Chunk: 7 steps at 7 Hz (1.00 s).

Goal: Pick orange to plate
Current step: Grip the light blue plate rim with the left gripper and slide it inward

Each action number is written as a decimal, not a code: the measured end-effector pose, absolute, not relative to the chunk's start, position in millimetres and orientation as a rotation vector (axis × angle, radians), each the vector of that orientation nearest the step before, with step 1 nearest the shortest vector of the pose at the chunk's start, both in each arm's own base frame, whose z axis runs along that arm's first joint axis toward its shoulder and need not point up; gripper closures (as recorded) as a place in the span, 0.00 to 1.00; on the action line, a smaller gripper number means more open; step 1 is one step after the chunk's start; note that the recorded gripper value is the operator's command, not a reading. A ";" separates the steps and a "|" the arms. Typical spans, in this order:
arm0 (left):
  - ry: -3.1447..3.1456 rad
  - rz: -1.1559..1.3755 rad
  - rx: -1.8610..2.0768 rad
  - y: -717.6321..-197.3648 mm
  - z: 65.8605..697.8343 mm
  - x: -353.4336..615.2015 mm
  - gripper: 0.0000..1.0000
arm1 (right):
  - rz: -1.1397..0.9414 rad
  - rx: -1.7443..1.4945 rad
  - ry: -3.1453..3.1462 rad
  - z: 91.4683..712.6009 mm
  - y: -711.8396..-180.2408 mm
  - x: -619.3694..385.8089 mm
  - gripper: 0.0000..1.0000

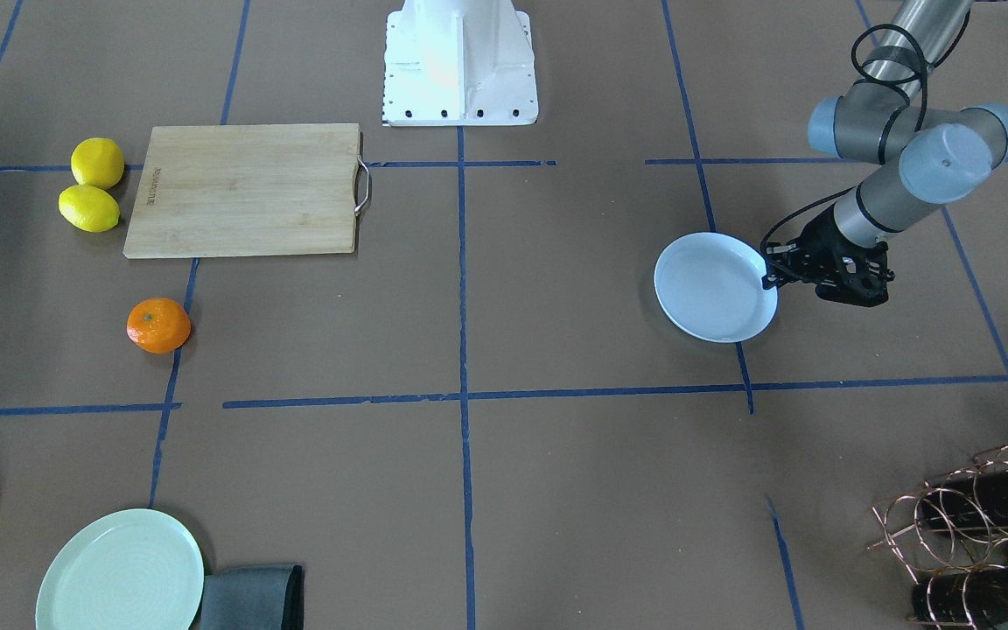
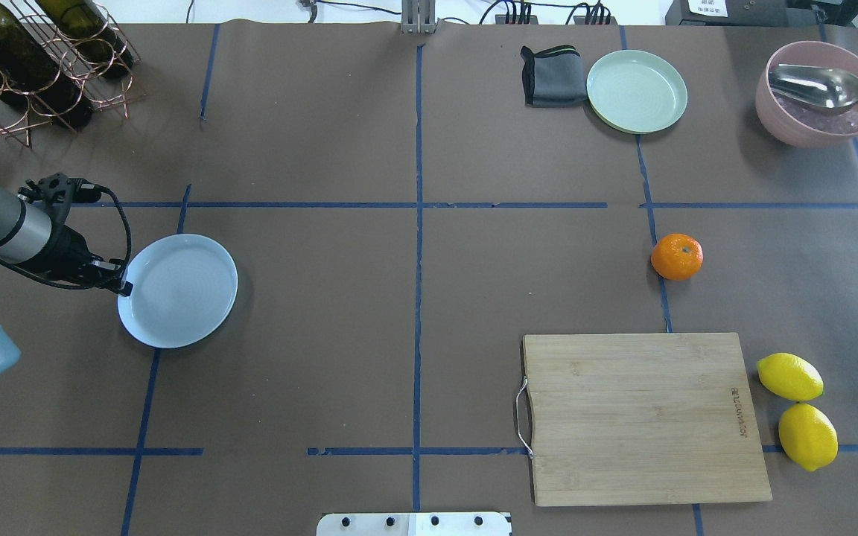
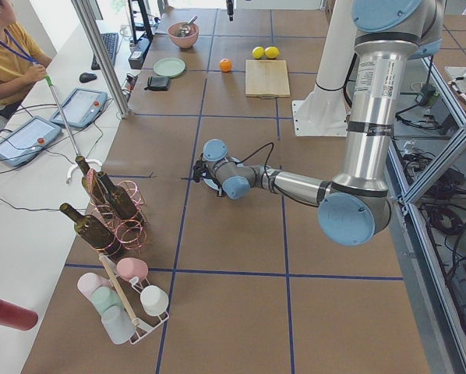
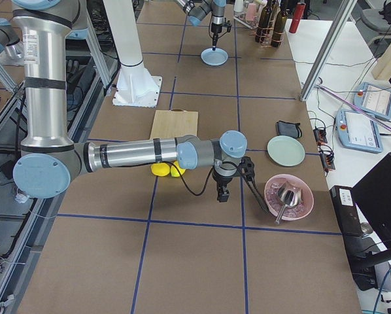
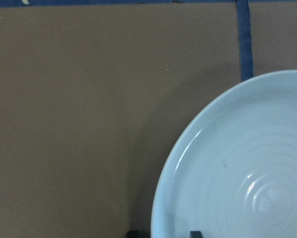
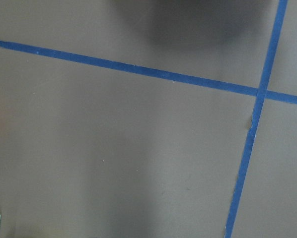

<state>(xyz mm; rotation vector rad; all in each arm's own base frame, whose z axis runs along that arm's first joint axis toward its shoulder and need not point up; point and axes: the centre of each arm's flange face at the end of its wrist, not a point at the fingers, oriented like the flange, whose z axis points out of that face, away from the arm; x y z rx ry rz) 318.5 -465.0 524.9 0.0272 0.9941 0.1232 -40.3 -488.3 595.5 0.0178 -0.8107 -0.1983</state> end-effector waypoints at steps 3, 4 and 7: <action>1.117 0.043 0.063 -473.5 426.2 327.0 1.00 | -0.207 0.026 -0.820 588.4 -490.7 -44.3 0.00; 1.177 -0.018 0.034 -482.5 375.6 353.1 1.00 | -0.210 0.026 -0.823 587.6 -490.6 -45.6 0.00; 1.246 -0.077 -0.107 -455.4 274.6 493.9 1.00 | -0.225 0.030 -0.827 582.2 -489.7 -51.7 0.00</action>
